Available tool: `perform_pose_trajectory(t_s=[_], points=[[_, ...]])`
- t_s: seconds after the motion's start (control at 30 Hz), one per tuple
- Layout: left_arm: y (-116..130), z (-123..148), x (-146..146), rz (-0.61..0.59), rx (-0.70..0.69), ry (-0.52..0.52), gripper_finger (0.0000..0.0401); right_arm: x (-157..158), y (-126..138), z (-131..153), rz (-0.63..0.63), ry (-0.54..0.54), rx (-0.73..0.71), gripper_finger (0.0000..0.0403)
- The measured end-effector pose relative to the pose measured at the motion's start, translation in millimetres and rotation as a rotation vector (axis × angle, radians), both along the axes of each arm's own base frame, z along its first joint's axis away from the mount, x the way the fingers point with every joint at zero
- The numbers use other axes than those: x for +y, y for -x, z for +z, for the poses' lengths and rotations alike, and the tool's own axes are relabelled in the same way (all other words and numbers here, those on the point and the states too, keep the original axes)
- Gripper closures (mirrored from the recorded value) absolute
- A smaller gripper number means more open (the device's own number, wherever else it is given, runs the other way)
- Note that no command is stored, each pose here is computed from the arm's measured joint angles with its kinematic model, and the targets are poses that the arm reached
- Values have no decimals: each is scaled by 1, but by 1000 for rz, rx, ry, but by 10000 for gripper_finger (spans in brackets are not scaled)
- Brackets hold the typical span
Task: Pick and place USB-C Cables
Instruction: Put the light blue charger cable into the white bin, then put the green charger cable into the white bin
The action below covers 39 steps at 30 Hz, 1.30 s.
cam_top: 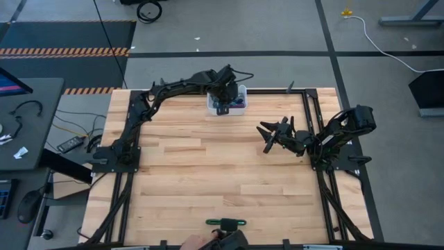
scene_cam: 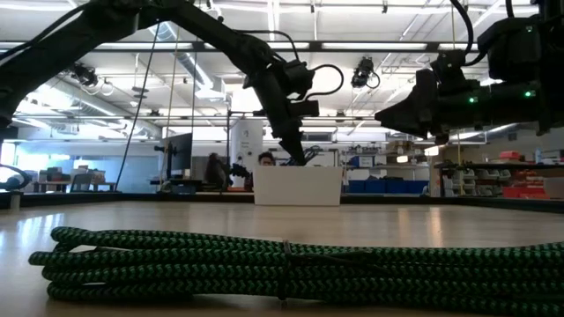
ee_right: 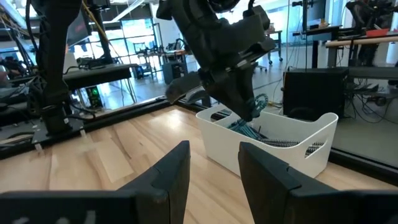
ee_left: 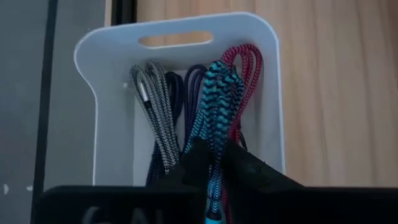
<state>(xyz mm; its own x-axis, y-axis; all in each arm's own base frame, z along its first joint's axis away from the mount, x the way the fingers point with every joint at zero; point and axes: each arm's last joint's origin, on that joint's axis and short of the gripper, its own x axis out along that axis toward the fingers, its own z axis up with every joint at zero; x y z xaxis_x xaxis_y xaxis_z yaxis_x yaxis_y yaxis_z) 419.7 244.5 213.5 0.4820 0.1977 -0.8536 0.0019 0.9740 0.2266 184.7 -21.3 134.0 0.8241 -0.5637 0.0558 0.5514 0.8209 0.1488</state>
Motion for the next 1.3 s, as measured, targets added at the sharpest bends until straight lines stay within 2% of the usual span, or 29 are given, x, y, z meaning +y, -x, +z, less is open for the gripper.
perform_pose_trajectory(t_s=[0.37,0.5,0.57,0.73,0.87,1.0,1.13,1.23,1.3], points=[[-1,1,0,8,-10,0,208,1,0,-1,9,-35,-12,261],[0,3,3,20,-28,-6,174,1,0,-4,9,-38,19,261],[4,9,4,68,-32,13,165,1,0,-7,9,-45,44,261],[30,35,0,171,19,119,169,4,-1,-10,29,-59,76,261],[53,41,-7,190,-45,247,189,9,-1,-12,57,-58,90,261],[84,31,-30,225,-177,261,211,16,-1,-14,97,-59,117,261],[119,20,-67,283,-347,272,227,24,-2,-17,136,-72,137,261],[144,12,-99,287,-494,293,233,36,-14,-12,223,-76,132,264],[158,5,-122,276,-581,310,235,49,-31,-9,313,-82,187,268]])
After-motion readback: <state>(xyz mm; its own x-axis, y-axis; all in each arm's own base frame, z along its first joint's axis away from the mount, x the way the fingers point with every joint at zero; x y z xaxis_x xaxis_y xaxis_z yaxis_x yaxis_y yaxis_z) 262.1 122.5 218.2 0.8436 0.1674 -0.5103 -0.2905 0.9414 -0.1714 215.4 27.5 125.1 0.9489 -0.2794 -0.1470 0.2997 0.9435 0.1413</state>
